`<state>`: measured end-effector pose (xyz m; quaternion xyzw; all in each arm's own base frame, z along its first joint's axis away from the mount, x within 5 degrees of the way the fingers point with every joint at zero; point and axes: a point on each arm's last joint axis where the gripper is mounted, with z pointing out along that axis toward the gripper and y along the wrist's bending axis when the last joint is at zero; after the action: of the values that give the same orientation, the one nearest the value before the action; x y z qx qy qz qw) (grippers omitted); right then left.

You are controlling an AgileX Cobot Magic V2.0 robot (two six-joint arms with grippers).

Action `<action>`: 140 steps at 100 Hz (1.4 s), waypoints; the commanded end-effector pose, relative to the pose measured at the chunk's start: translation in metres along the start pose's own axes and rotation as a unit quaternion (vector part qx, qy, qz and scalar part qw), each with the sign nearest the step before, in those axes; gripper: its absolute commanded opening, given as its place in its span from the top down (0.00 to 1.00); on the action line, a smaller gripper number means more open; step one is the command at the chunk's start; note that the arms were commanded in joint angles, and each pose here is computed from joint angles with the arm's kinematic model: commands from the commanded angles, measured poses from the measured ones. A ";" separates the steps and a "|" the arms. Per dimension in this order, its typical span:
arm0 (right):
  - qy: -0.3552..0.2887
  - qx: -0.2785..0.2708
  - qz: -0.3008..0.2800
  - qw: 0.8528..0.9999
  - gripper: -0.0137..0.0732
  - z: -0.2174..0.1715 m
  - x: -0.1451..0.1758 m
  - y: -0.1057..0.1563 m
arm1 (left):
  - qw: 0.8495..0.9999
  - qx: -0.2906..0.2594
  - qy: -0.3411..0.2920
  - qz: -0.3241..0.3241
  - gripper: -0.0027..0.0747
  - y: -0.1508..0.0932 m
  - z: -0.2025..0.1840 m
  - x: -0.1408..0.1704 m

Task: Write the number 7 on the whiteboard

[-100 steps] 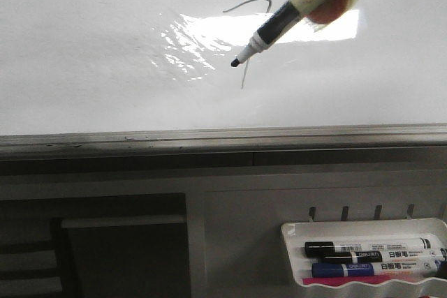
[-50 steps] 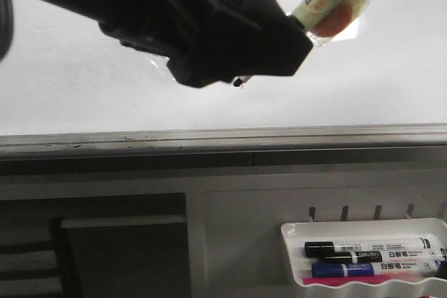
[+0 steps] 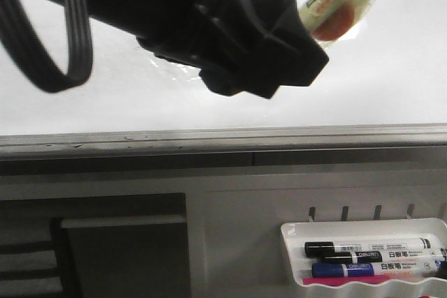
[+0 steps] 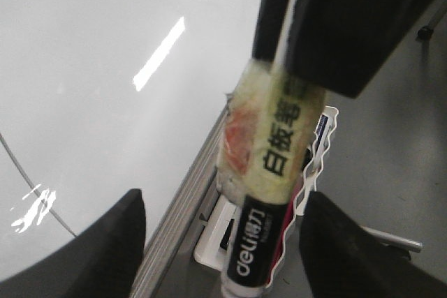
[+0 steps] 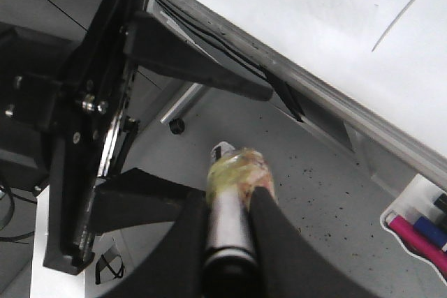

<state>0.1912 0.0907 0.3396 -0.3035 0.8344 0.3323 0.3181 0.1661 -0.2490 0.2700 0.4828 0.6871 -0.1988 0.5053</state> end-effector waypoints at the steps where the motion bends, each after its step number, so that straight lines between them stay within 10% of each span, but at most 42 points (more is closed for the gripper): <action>1: -0.032 -0.010 -0.005 0.999 0.91 -0.007 -0.011 0.008 | 0.998 -0.009 -0.065 -0.003 0.54 0.003 -0.008 -0.024; 29: -0.030 -0.013 -0.006 0.999 0.91 -0.007 -0.011 0.008 | 0.998 -0.009 -0.065 0.006 0.99 0.003 -0.008 -0.024; 46: -0.024 -0.021 -0.005 0.999 0.79 -0.007 -0.010 0.010 | 0.998 -0.009 -0.063 0.005 0.99 0.003 -0.008 -0.023; 67: -0.033 -0.020 -0.006 0.999 0.21 -0.008 -0.012 0.010 | 0.999 -0.010 -0.051 -0.012 0.99 0.004 -0.012 -0.023; 85: -0.061 0.025 -0.018 0.998 0.23 -0.029 -0.015 0.009 | 0.994 -0.038 -0.041 -0.093 0.99 0.022 -0.028 -0.020; 99: -0.077 0.073 -0.023 0.994 0.27 -0.048 -0.008 0.009 | 0.969 -0.088 -0.086 -0.214 0.99 0.044 -0.052 -0.015; 119: -0.092 0.088 -0.025 0.992 0.27 -0.052 0.006 0.018 | 0.894 -0.175 -0.155 -0.383 0.99 0.067 -0.075 0.010; 140: -0.098 0.085 -0.020 0.991 0.27 -0.051 0.011 0.020 | 0.884 -0.210 -0.154 -0.387 0.99 0.077 -0.060 0.019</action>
<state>0.1529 0.0606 0.3549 -0.2757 0.8350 0.2714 0.3913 0.1919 -0.1592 0.2797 0.0543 0.7907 -0.2987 0.5316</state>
